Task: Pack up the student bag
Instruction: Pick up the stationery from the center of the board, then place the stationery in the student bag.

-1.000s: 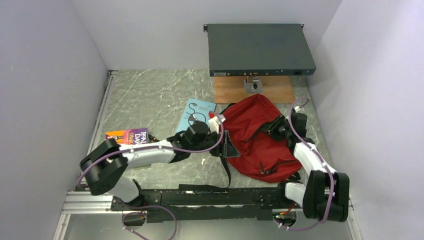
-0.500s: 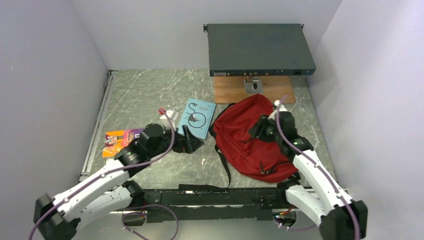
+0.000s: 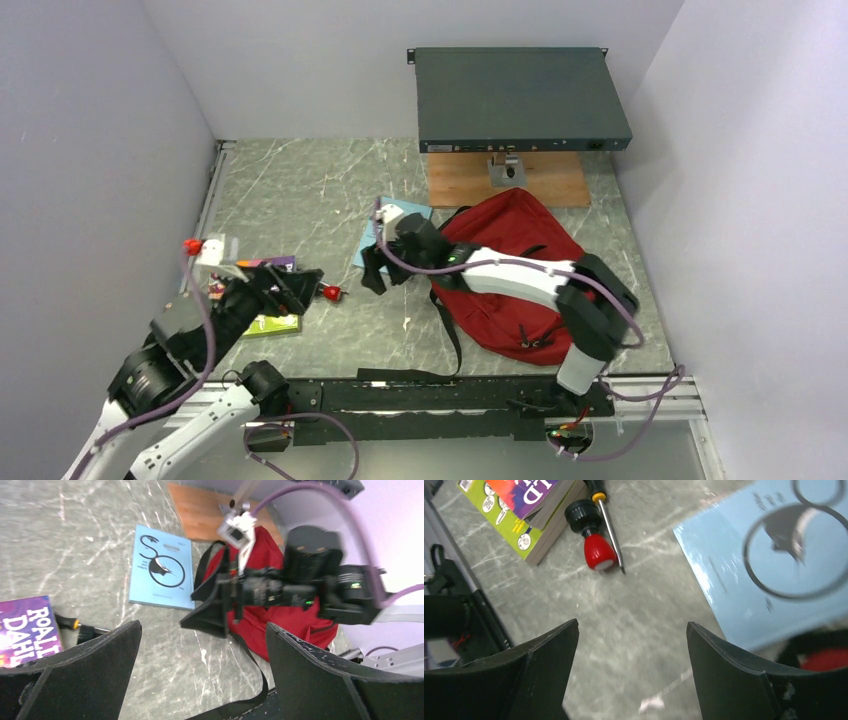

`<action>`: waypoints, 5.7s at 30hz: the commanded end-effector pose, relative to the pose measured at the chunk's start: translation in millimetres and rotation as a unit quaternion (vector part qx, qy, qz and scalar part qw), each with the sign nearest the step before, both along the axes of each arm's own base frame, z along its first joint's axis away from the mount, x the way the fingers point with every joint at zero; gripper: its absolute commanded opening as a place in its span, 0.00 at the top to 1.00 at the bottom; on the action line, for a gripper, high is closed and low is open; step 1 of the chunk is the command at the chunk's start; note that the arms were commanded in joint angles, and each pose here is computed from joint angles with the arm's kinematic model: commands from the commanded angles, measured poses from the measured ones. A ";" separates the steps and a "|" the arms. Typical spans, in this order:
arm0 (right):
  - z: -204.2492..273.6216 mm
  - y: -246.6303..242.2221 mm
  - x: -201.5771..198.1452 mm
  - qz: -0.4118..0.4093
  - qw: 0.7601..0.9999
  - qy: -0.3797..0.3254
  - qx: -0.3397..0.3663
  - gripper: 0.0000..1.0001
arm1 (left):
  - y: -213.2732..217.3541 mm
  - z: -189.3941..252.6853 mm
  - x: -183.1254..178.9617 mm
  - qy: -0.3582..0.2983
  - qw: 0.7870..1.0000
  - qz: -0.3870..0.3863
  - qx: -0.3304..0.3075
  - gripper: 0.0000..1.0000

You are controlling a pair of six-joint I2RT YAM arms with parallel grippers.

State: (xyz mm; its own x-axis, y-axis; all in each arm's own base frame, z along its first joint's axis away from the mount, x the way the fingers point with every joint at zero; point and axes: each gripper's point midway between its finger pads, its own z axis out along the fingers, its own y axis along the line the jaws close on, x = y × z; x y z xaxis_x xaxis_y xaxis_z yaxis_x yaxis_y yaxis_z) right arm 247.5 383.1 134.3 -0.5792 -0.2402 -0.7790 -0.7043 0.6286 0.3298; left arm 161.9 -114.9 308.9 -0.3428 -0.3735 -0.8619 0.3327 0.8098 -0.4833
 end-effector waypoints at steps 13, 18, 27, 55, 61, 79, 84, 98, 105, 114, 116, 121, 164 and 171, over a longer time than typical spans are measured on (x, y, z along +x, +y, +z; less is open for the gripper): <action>-37.2 140.4 6.1 0.130 0.984 -0.119 -0.023 0.25 | 68.9 0.5 -23.0 -0.027 0.993 0.108 -0.027 0.00; -57.3 143.1 6.5 0.121 0.983 -0.128 -0.057 0.30 | 70.3 -1.0 -26.2 -0.029 0.994 0.105 -0.030 0.00; -77.5 148.1 -5.5 0.133 0.978 -0.133 -0.087 0.41 | 73.2 -3.5 -30.1 -0.028 0.994 0.103 -0.028 0.00; 36.5 -110.4 13.9 -0.193 0.978 -0.061 -0.044 1.00 | -18.9 -17.2 17.0 0.022 1.000 0.002 -0.018 0.00; 43.3 -241.4 -1.7 -0.396 0.918 -0.029 -0.022 1.00 | -125.6 -38.4 45.3 0.057 0.983 -0.176 0.009 0.11; -14.5 -334.6 -12.4 -0.528 0.836 0.135 0.067 1.00 | -381.5 -131.4 100.9 0.069 0.923 -0.318 0.205 0.17; -27.6 -333.4 -5.3 -0.504 0.855 0.103 0.064 1.00 | -401.7 -150.1 120.8 0.060 0.925 -0.297 0.231 0.18; -30.3 -303.5 14.8 -0.416 0.898 0.085 0.117 1.00 | -403.2 -173.7 151.5 0.067 0.929 -0.240 0.274 0.60; -34.6 -304.4 28.3 -0.414 0.899 0.077 0.121 1.00 | -408.7 -161.7 145.1 0.064 0.924 -0.271 0.264 0.99; -40.5 -315.3 54.1 -0.439 0.889 0.067 0.114 1.00 | -401.2 -142.6 127.9 0.110 0.924 -0.334 0.152 1.00; -39.2 -313.3 59.9 -0.432 0.892 0.056 0.123 1.00 | -405.2 -128.3 119.4 0.098 0.919 -0.359 0.128 1.00; -11.3 -299.3 88.3 -0.371 0.910 -0.006 0.185 1.00 | -416.9 -125.0 100.9 0.124 0.900 -0.407 0.089 1.00; 18.5 -300.3 4.7 -0.426 0.904 0.039 0.005 0.38 | -281.6 -99.8 47.3 0.135 0.915 -0.374 0.060 0.17; 17.3 -243.1 7.6 -0.327 0.934 -0.003 -0.140 0.45 | -247.8 -100.3 32.0 0.129 0.930 -0.342 0.046 0.17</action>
State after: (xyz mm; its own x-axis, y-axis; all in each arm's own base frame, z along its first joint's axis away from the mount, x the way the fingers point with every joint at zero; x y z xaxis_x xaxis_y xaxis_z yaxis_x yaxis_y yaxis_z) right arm 246.3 145.9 158.7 -0.6579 0.1224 -0.7431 -0.1593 0.9418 0.2961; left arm 189.9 -372.9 171.2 -0.7246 0.1939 -0.6613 0.6511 0.5071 -0.5647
